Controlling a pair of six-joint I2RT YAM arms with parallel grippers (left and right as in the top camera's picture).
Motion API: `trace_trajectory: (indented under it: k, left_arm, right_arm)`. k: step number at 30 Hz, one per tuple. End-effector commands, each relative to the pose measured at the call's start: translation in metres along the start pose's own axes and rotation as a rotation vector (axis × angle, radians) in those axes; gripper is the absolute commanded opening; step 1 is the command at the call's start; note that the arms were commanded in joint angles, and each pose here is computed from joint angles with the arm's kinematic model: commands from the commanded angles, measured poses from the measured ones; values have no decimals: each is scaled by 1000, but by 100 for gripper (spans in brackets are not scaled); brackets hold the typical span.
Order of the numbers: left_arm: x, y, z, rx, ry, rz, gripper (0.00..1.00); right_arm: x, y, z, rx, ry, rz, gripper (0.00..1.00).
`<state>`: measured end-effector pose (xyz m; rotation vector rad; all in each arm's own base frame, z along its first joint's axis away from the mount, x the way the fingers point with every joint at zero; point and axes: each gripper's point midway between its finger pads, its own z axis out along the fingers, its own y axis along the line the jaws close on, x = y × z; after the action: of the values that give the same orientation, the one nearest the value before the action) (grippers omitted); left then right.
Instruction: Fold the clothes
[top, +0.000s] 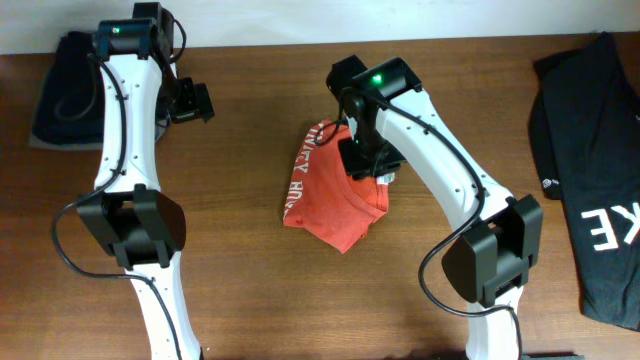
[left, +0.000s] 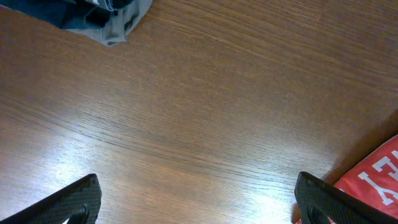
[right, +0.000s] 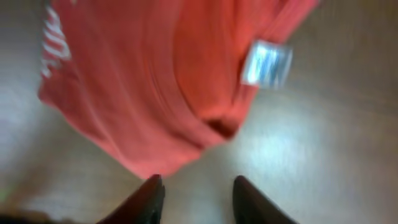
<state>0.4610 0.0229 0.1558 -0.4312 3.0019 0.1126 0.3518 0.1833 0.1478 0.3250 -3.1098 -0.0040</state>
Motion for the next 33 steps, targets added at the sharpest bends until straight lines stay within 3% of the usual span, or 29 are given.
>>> trace_trajectory:
  k: [1, 3, 4, 5, 6, 10, 15, 21, 33]
  left_arm:
    - [3, 0, -1, 0, 5, -10, 99]
    - [3, -2, -2, 7, 9, -9, 99]
    - [4, -3, -1, 14, 11, -9, 99]
    - [4, -4, -1, 18, 11, -8, 99]
    - [4, -4, -1, 18, 11, -8, 99]
    - [5, -9, -2, 26, 12, -1, 99]
    - [7, -14, -2, 30, 13, 11, 99]
    - [6, -16, -3, 32, 8, 14, 99]
    - [5, -17, -2, 33, 5, 15, 99]
  right_arm:
    - [-20, -9, -8, -8, -87, 49, 50]
    - [-32, -11, -10, -29, -128, 66, 48]
    - [-37, -13, -10, -40, -146, 81, 36]
    - [-42, -13, -10, -61, -161, 102, 10]
    - [-48, -11, -9, -93, -175, 126, 4]
    - [-66, 14, 0, -284, -210, 108, 4]
    - [-64, 61, 15, -589, -194, -51, 4]
    - [-55, 86, 23, -1047, -176, -117, 4]
    - [20, 98, 99, -1070, 79, -21, 4]
